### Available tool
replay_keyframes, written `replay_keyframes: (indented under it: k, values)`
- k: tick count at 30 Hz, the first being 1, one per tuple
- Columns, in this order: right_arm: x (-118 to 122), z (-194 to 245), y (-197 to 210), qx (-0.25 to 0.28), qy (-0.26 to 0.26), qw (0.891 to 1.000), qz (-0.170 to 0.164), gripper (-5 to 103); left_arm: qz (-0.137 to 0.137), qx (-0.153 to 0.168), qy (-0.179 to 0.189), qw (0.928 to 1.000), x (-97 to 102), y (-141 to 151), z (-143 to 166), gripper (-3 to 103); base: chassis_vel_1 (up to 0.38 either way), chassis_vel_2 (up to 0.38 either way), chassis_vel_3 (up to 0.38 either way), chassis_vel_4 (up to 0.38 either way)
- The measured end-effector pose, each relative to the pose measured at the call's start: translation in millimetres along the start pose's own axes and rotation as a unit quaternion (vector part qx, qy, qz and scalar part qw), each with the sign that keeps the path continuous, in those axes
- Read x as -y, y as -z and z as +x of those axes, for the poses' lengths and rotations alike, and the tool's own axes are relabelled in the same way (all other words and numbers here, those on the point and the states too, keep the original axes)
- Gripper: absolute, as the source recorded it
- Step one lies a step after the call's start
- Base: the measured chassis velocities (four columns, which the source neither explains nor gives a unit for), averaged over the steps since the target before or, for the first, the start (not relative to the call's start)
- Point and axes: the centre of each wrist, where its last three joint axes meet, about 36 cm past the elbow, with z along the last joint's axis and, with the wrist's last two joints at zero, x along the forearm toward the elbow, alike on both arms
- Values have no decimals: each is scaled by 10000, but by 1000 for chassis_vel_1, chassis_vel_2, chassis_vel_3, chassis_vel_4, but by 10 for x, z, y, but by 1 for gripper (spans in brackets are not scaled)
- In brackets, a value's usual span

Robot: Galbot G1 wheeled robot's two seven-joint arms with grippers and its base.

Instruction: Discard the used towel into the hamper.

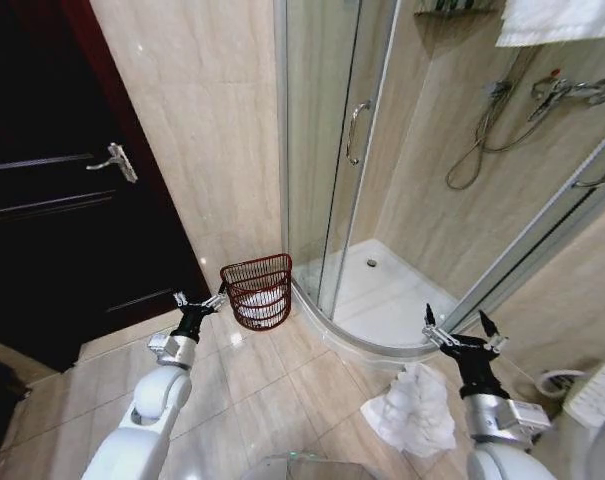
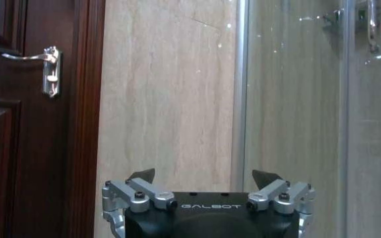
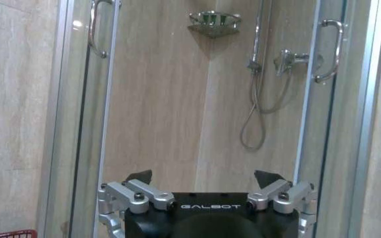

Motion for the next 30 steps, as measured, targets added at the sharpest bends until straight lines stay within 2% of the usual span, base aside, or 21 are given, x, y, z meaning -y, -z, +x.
replay_keyframes:
  k: [12, 30]
  values:
    - [-1, 2, -16, -10, 26, 10000, 6, 100, -8, -9, 20, 10000, -7, -30, 36, 99, 31, -92, -32, 104]
    - [7, -13, -59, -31, 17, 10000, -3, 100, 23, -27, -22, 10000, 44, -94, 40, 99, -68, -213, 65, 207]
